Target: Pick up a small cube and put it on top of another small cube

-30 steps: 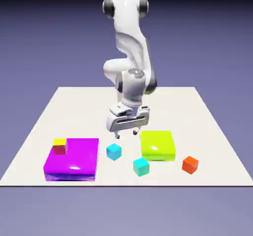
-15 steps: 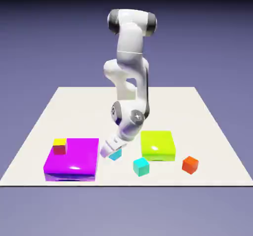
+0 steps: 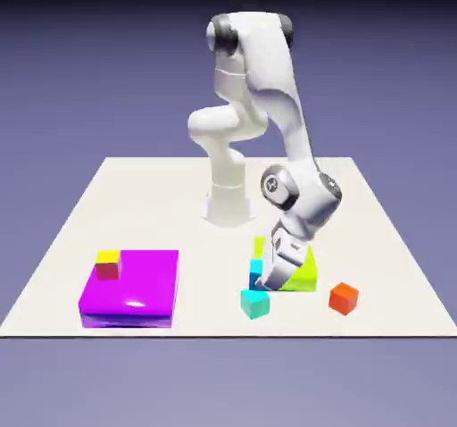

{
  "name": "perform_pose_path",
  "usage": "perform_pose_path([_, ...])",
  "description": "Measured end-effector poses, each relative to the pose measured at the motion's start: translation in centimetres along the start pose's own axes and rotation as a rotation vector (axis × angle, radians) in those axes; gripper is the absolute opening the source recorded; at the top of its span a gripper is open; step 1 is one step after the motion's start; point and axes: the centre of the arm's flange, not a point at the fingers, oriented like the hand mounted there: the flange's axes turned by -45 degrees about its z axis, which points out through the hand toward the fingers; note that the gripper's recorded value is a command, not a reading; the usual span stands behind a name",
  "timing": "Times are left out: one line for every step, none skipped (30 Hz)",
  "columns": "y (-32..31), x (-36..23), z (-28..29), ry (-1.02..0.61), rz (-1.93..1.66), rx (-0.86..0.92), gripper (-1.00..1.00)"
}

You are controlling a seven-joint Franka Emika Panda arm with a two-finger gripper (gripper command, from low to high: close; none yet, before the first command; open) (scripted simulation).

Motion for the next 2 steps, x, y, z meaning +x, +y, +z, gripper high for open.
perform_pose_path([0.0, 0.0, 0.0, 0.000, 0.000, 0.000, 1.00])
perform_pose_path([0.1, -0.3, -1.9, -0.001, 0.001, -0.001, 1.00])
